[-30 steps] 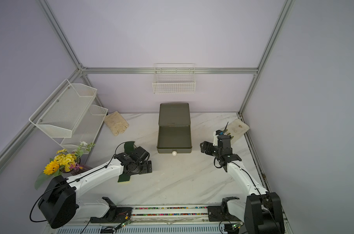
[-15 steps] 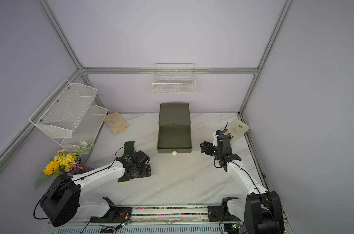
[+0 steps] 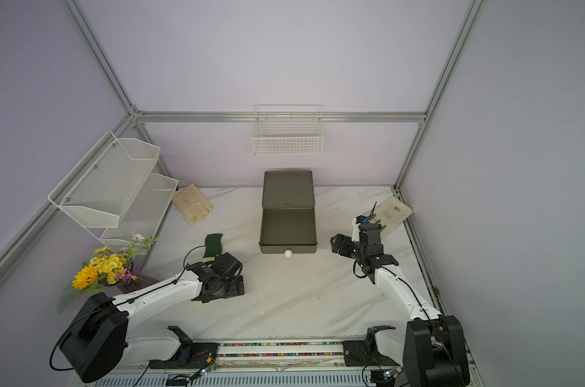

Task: Take the sponge out of the drawer
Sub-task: Place the sponge at the center of the board, then close the drawer in the storage box.

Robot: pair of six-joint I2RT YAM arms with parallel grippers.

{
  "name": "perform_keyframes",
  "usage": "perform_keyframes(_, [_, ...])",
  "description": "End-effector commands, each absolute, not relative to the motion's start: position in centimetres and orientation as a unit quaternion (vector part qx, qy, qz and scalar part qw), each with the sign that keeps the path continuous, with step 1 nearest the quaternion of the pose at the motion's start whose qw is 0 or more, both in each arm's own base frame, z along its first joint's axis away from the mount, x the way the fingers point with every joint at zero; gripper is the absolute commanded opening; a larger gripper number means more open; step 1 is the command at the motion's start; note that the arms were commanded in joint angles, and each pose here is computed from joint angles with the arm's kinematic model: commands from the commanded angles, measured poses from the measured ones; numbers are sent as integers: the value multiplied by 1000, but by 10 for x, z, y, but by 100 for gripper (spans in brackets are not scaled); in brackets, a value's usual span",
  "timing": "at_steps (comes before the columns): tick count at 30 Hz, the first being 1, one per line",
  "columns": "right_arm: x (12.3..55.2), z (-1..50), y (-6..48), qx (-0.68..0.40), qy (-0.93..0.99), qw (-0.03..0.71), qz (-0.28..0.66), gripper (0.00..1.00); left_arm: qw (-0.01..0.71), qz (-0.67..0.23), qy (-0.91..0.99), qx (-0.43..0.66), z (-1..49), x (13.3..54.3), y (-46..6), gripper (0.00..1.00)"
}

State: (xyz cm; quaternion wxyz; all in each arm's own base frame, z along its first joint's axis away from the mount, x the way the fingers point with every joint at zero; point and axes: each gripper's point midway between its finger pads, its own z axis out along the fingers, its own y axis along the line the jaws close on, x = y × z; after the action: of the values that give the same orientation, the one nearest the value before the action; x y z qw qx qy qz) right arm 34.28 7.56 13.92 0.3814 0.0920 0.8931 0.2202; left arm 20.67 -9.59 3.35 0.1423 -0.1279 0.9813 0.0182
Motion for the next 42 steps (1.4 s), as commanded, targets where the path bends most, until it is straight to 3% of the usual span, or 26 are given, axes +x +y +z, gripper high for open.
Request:
perform_keyframes(1, [343, 137, 73, 92, 894, 382, 214, 85, 158, 17, 977, -141, 41, 210, -91, 100])
perform_keyframes(13, [341, 148, 71, 93, 891, 389, 213, 85, 231, -71, 966, -97, 112, 238, -122, 100])
perform_keyframes(23, [326, 217, 74, 104, 862, 431, 245, 85, 370, -109, 923, -21, 206, 267, -131, 100])
perform_keyframes(31, [312, 246, 87, 98, 859, 422, 275, 83, 440, -132, 887, 55, 263, 284, -150, 100])
perform_keyframes(42, [284, 259, 155, 26, 894, 391, 217, 80, 471, -126, 862, 142, 274, 302, -171, 100])
